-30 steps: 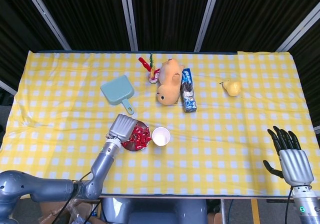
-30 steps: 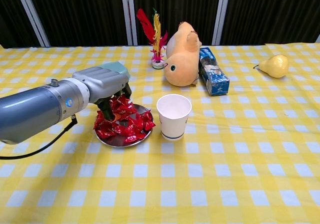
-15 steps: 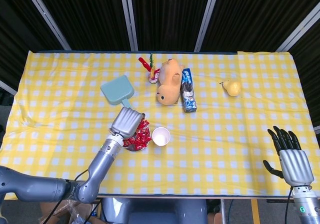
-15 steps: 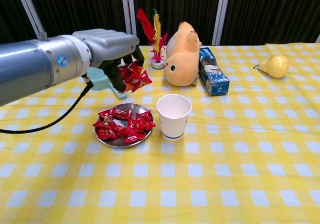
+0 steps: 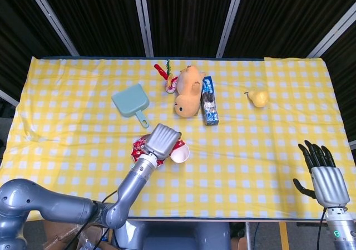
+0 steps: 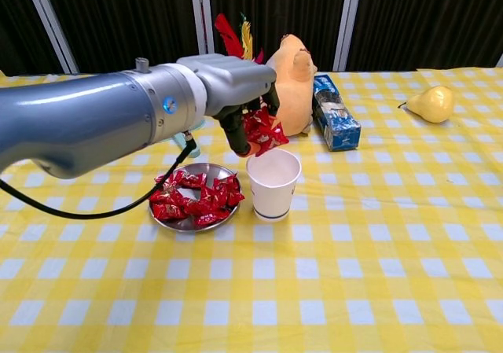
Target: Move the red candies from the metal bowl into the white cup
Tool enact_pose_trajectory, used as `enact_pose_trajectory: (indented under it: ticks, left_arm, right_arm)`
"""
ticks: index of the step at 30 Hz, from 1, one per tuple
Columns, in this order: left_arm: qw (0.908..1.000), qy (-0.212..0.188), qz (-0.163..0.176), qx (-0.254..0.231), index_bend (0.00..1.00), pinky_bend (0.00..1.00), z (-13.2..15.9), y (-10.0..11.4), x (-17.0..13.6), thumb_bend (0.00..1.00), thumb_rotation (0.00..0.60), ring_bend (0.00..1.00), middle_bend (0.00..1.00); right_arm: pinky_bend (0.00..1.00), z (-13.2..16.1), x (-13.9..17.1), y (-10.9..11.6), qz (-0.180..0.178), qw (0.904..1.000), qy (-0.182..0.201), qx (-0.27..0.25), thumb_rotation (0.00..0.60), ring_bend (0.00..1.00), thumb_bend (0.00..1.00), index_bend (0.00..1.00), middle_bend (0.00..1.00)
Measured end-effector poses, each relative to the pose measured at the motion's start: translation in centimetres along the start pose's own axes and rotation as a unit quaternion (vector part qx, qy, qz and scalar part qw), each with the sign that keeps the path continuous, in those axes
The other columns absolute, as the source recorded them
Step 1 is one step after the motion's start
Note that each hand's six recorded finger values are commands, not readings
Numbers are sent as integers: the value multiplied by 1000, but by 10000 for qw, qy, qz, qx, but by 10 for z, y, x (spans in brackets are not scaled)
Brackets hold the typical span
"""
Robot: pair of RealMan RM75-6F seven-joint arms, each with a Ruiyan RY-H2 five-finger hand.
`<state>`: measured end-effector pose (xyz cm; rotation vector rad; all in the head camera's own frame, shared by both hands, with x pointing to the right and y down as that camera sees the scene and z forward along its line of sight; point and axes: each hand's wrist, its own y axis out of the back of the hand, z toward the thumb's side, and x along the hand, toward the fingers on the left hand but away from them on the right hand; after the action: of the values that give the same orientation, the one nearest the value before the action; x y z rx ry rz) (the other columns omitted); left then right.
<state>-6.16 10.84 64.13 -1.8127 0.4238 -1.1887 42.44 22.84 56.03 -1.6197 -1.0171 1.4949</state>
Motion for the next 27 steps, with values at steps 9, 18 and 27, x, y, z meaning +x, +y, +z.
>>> enact_pose_trajectory:
  ticks: [9,18,27]
  left_arm:
    - [9997,-100,-187,129,482,937,25,-10,14,378,600,862,612]
    - [9993,-183,-237,213,448,937,37,-11,14,335,600,861,578]
    - [9996,-100,-150,199,414,937,25,-1,7,334,600,861,580]
  right_arm:
    - [2,0,0,1,11,10000,2,-58,600,0,341,0,0]
    - [2,0,0,1,15,10000,-6,-88,600,0,341,0,0]
    - [2,0,0,2,-2,10000,-5,-80,600,0,341,0,0]
